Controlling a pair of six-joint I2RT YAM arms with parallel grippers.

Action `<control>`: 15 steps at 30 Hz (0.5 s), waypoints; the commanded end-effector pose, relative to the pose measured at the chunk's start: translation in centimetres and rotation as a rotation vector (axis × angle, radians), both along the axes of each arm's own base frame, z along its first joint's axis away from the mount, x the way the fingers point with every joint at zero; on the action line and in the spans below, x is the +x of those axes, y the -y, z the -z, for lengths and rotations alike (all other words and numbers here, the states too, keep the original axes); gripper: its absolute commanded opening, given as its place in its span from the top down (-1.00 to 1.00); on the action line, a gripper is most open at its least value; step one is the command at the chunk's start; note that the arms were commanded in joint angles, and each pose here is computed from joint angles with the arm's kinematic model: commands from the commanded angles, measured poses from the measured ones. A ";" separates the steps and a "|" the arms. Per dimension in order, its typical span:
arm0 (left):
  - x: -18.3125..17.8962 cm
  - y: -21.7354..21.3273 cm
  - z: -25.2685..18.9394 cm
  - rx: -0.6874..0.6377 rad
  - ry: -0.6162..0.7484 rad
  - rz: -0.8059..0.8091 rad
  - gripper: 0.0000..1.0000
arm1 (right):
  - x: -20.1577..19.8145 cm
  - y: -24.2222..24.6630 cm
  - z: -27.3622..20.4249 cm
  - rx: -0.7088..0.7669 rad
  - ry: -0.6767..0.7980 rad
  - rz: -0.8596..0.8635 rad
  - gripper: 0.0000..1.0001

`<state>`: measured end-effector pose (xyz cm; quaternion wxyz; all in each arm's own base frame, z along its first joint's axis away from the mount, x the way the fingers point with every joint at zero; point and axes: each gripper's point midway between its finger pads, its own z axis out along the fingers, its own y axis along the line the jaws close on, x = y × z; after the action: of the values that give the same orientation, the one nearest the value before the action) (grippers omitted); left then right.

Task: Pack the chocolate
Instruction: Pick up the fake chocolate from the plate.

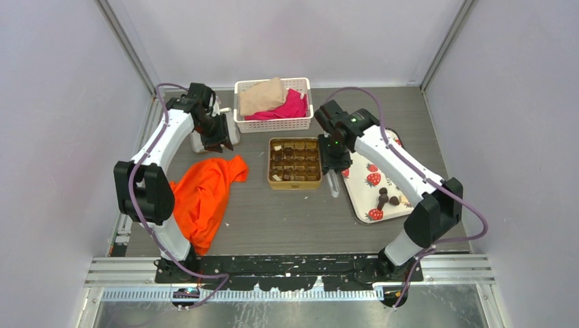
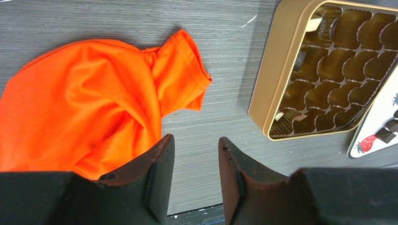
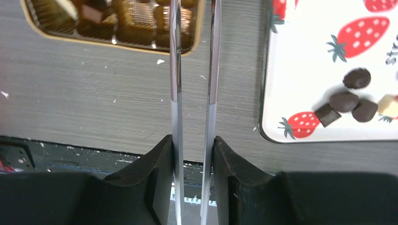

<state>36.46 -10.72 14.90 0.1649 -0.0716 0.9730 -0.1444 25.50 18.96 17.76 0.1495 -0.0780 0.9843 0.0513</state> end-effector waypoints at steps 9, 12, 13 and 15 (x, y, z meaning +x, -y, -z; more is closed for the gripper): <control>0.2 -0.1 -1.8 -0.017 0.064 0.000 0.19 | -2.0 12.6 1.8 0.064 -0.013 0.635 0.61; 0.3 0.1 -1.9 -0.027 0.064 0.002 0.19 | -3.7 13.6 2.9 0.073 -0.057 0.713 0.54; 0.3 0.1 -1.9 -0.029 0.065 0.002 0.19 | -4.3 13.7 3.2 0.073 -0.072 0.734 0.51; 0.4 0.1 -2.0 -0.028 0.068 0.003 0.19 | -5.2 14.0 3.6 0.067 -0.085 0.768 0.40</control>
<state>36.46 -10.77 14.92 0.1649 -0.0713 0.9729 -0.1459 21.36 4.88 14.09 0.1196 0.2575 0.9587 0.0145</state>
